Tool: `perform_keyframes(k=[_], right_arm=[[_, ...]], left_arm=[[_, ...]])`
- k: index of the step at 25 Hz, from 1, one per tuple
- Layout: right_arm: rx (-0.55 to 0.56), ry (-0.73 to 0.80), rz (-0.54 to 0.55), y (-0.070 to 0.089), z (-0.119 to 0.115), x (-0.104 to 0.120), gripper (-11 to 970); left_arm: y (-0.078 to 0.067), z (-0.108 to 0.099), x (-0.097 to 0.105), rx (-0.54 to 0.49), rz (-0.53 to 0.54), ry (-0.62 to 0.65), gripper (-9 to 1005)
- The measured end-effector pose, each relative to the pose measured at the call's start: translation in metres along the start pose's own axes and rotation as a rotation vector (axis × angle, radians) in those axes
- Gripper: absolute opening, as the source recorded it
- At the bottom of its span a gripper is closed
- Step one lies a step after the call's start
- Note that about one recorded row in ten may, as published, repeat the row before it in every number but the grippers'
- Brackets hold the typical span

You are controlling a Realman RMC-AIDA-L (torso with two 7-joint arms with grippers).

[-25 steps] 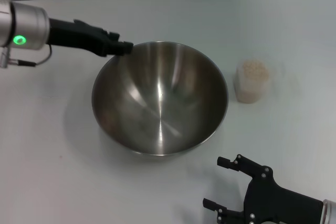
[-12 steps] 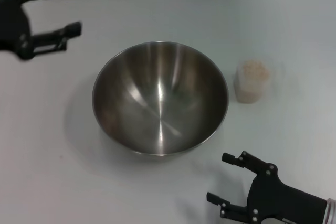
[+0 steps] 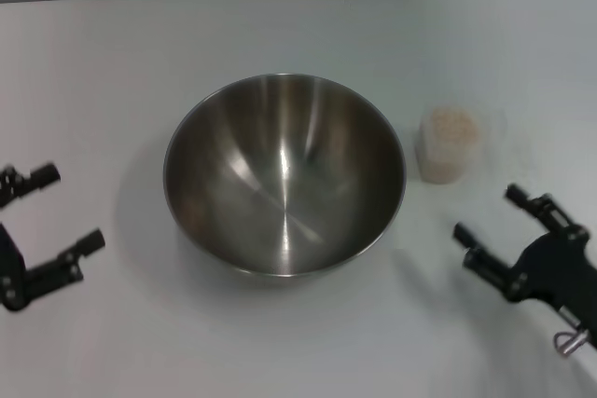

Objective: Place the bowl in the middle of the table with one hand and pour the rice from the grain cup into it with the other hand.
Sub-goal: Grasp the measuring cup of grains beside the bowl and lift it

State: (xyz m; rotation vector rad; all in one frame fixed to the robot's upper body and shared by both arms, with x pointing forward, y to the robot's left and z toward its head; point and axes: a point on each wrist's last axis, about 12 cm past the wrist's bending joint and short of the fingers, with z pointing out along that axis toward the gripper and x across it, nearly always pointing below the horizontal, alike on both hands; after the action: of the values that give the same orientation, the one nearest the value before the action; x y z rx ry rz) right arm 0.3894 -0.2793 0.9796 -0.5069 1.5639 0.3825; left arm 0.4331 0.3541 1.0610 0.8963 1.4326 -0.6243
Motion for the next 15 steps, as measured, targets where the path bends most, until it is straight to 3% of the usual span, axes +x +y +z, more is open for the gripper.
perform_keyframes(k=[7, 15], right_arm=[[0.319, -0.013, -0.045, -0.013, 0.002, 0.0, 821], [0.338, 0.039, -0.062, -0.019, 0.032, 0.001, 821]], left_arm=[[-0.022, -0.004, 0.031, -0.011, -0.046, 0.126, 838], [-0.028, 0.009, 0.042, 0.002, -0.059, 0.191, 837]])
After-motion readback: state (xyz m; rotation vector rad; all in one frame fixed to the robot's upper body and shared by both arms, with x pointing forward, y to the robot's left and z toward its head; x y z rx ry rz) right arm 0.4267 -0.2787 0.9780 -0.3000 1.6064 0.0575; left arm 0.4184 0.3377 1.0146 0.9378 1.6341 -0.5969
